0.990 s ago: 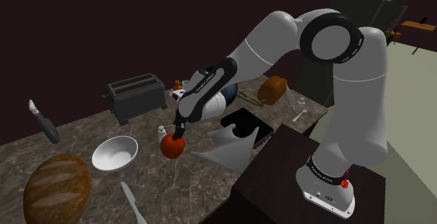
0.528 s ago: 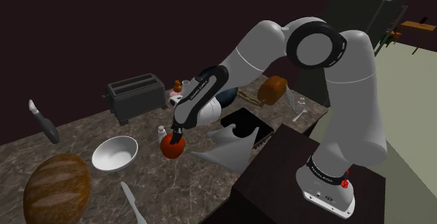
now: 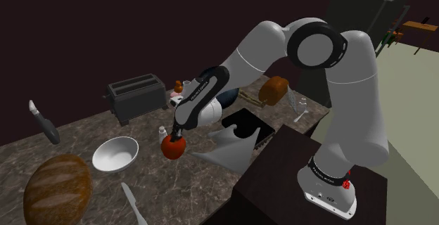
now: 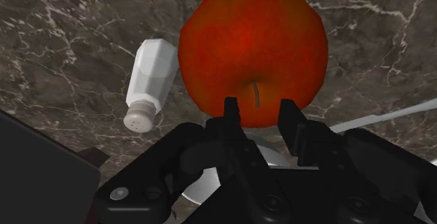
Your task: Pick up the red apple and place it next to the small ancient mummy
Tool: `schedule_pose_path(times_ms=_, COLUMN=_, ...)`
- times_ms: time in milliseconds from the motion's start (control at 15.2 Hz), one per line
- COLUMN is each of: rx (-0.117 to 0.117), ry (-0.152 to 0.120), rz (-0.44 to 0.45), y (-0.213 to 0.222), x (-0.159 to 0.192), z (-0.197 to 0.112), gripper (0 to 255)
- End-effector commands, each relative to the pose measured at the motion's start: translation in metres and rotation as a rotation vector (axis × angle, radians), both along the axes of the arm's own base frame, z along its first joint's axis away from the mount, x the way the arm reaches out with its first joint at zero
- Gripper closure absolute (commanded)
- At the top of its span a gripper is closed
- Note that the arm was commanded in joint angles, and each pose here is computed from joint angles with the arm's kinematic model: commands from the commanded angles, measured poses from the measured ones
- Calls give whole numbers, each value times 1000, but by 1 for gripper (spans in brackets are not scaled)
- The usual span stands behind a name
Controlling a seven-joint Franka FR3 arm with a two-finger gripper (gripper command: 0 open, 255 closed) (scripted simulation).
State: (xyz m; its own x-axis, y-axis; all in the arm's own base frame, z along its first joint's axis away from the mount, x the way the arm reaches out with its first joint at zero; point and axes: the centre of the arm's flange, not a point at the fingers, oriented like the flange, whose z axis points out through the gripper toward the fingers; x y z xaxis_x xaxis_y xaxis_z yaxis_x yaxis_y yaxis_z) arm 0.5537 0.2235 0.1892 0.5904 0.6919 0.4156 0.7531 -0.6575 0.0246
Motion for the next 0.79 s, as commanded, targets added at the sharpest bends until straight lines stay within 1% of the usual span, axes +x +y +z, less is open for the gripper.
schedule_pose_path(times_ms=0, rx=0, ry=0, rz=0, y=0, x=0, z=0, gripper=255)
schedule_pose_path(times_ms=462, rx=0, ry=0, rz=0, y=0, x=0, z=0, gripper=255)
schedule_pose_path(times_ms=726, rx=0, ry=0, rz=0, y=0, x=0, z=21, gripper=255)
